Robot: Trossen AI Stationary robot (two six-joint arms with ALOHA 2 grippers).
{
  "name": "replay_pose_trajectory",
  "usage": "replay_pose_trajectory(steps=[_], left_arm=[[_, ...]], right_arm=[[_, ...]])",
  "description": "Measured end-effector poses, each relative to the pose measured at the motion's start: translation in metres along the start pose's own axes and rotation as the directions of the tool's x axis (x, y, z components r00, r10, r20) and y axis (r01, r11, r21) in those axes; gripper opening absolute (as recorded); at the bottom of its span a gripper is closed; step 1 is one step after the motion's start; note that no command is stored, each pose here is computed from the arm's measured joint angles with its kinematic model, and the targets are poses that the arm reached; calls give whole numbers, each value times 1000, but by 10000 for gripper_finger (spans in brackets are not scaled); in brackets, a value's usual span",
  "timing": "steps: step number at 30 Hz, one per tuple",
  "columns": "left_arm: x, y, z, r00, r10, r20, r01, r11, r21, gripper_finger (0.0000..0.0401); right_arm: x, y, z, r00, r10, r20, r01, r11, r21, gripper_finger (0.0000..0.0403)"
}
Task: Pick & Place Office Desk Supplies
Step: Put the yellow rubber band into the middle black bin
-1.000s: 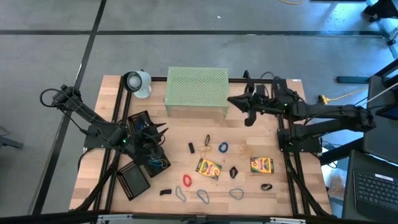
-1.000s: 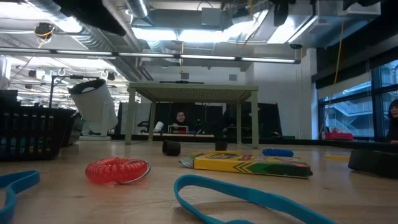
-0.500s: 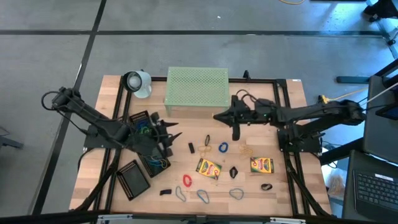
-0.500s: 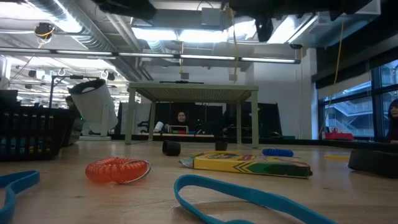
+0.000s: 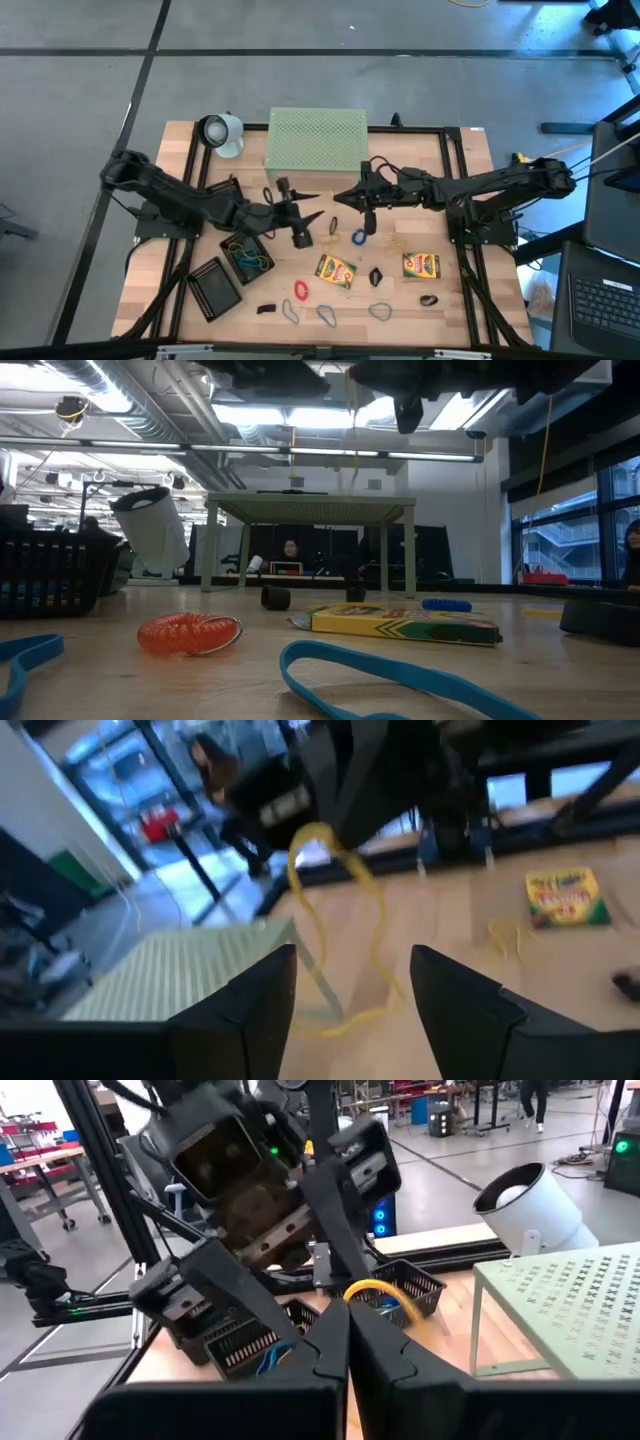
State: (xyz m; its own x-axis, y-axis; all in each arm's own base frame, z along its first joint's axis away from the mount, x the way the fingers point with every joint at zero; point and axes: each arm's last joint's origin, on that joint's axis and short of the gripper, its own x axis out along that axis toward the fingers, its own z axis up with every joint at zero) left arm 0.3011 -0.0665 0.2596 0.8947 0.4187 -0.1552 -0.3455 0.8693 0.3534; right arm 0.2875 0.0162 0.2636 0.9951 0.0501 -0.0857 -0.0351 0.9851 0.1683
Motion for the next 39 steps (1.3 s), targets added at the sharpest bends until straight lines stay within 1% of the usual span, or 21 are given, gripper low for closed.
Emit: replay_pose_trajectory(steps=[3, 6, 10, 15, 18, 21, 23, 26, 28, 31, 35, 36, 39], left_arm=[[9, 0, 1, 998, 1, 56, -1, 1000, -3, 193], [17, 1, 0, 995, -23, 99, 25, 1000, -16, 191], [26, 2, -5, 994, -52, 101, 55, 998, -34, 190], [33, 6, -9, 988, -105, 114, 116, 988, -99, 189], [36, 9, -9, 978, -157, 137, 174, 977, -123, 189], [37, 12, -6, 969, -171, 179, 199, 969, -147, 185], [37, 13, -6, 967, -178, 181, 205, 968, -147, 178], [38, 14, -6, 968, -175, 181, 204, 967, -155, 156], [38, 14, -6, 968, -175, 180, 204, 967, -155, 133], [38, 14, -6, 968, -175, 180, 203, 967, -151, 89], [38, 14, -6, 968, -177, 181, 200, 973, -119, 23], [38, 14, -6, 968, -177, 181, 199, 973, -115, 12], [38, 14, -6, 967, -177, 180, 199, 973, -113, 5]], right_arm=[[1, 0, 0, 1000, 2, 13, -2, 1000, -15, 4], [2, 0, 1, 1000, 5, 26, -4, 999, -40, 4], [2, 1, 3, 999, 9, 43, -7, 998, -56, 4], [1, 3, 6, 995, 65, 72, -58, 994, -90, 4], [1, 4, 7, 994, 69, 83, -61, 993, -100, 4], [1, 4, 7, 994, 69, 83, -60, 992, -108, 4], [1, 4, 7, 994, 68, 83, -59, 992, -107, 4], [1, 4, 7, 994, 69, 82, -60, 992, -107, 4], [1, 4, 7, 994, 69, 82, -60, 992, -107, 4], [1, 4, 7, 994, 68, 81, -59, 992, -107, 4], [1, 4, 7, 994, 68, 81, -60, 992, -108, 4], [1, 4, 7, 994, 68, 81, -60, 992, -108, 4], [1, 4, 7, 994, 68, 81, -59, 992, -108, 6]])
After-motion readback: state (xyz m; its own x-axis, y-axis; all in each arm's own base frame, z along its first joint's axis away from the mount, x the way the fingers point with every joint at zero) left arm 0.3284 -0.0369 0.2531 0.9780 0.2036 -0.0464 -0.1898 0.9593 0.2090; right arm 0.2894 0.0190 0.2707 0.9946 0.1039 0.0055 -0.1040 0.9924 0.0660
